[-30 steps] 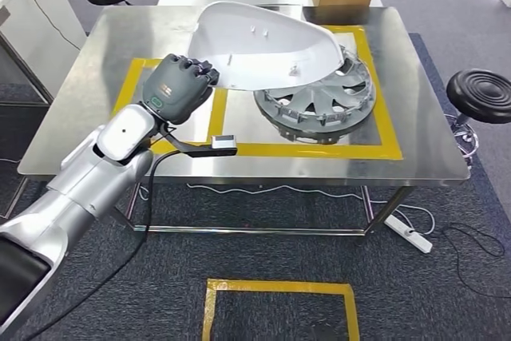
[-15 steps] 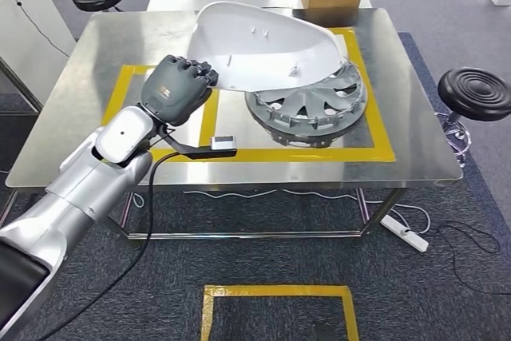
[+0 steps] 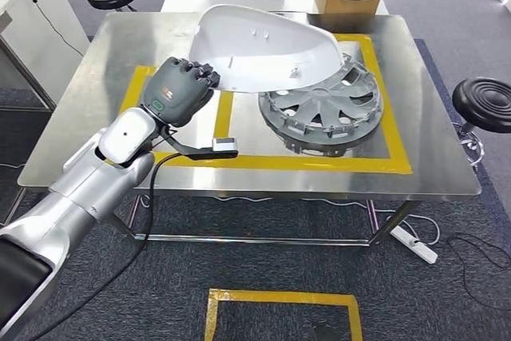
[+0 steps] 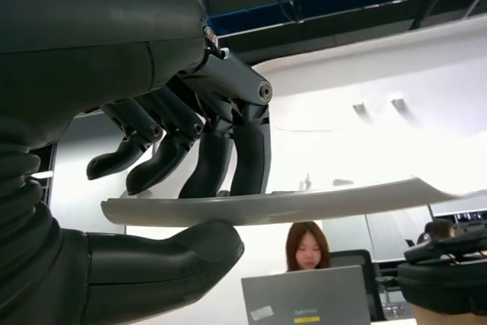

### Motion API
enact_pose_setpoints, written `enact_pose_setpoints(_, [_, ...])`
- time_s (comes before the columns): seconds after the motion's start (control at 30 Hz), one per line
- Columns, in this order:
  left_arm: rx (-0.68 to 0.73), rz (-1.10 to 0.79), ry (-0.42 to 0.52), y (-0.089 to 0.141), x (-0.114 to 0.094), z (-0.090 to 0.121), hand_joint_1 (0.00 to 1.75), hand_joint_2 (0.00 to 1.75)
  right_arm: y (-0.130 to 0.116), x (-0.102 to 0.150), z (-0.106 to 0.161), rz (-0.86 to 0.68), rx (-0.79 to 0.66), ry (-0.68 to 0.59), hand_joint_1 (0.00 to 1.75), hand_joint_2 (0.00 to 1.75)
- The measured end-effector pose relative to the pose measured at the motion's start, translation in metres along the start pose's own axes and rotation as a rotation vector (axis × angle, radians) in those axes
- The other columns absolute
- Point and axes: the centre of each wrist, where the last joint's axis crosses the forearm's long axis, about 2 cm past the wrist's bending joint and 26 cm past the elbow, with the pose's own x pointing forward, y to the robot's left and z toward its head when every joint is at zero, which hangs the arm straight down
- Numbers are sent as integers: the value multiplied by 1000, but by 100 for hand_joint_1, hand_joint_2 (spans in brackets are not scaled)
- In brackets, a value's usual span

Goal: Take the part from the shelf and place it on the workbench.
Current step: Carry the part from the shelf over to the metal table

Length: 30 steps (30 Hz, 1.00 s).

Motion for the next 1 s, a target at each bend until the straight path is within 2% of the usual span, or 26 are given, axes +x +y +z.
enact_pose_setpoints(1.0, [-14,-10,-17,5,-2,-5,175,175,0,-2,0,-6,1,1,0,175])
